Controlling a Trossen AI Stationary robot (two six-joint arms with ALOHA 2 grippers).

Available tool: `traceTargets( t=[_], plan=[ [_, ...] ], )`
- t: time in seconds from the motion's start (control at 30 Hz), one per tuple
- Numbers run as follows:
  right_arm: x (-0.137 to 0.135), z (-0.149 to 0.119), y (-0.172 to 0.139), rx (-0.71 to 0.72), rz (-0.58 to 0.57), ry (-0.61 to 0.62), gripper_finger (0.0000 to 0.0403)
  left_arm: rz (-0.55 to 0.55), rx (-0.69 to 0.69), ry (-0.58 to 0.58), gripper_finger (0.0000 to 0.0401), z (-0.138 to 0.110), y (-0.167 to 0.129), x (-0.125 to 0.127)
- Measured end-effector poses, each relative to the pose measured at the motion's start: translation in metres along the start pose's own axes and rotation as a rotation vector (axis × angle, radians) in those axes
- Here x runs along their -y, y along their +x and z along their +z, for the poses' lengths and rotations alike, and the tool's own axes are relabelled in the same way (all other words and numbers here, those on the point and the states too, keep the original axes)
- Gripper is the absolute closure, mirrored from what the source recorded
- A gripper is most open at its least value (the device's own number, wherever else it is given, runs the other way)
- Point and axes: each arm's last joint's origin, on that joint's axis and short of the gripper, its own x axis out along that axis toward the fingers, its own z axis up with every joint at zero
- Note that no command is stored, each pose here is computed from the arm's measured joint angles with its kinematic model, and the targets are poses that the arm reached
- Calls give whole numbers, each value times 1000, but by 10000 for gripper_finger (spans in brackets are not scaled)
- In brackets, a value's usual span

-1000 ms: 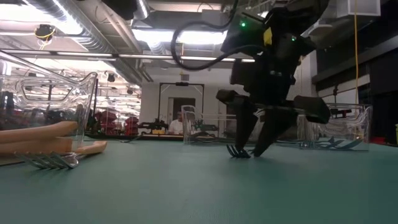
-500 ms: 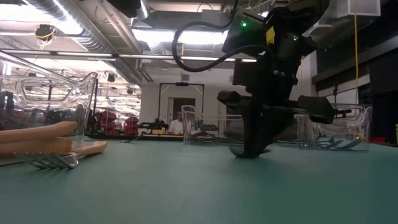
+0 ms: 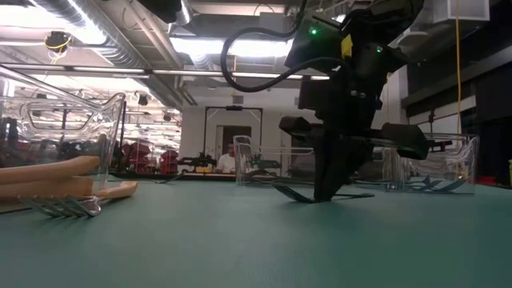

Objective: Sort silverware by color (type)
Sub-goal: Put the black fork into the top left transparent bin

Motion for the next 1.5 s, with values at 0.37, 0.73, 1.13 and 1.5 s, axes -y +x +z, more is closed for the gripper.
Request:
traceTargets(
  t=[0.37, 0.73, 1.13, 1.5],
  plan=[
    [10, 12, -13, 8, -31, 3, 400, 43, 73, 5, 333, 2, 0, -1],
    [31, 37, -42, -14, -155, 2, 401, 36, 78, -3, 333, 2, 0, 0],
    [70, 37, -90, -120, -198, 61, 401, 33, 80, -5, 333, 3, 0, 0],
    [124, -9, -121, -200, -285, 202, 401, 32, 80, -7, 333, 3, 0, 0]
  ],
)
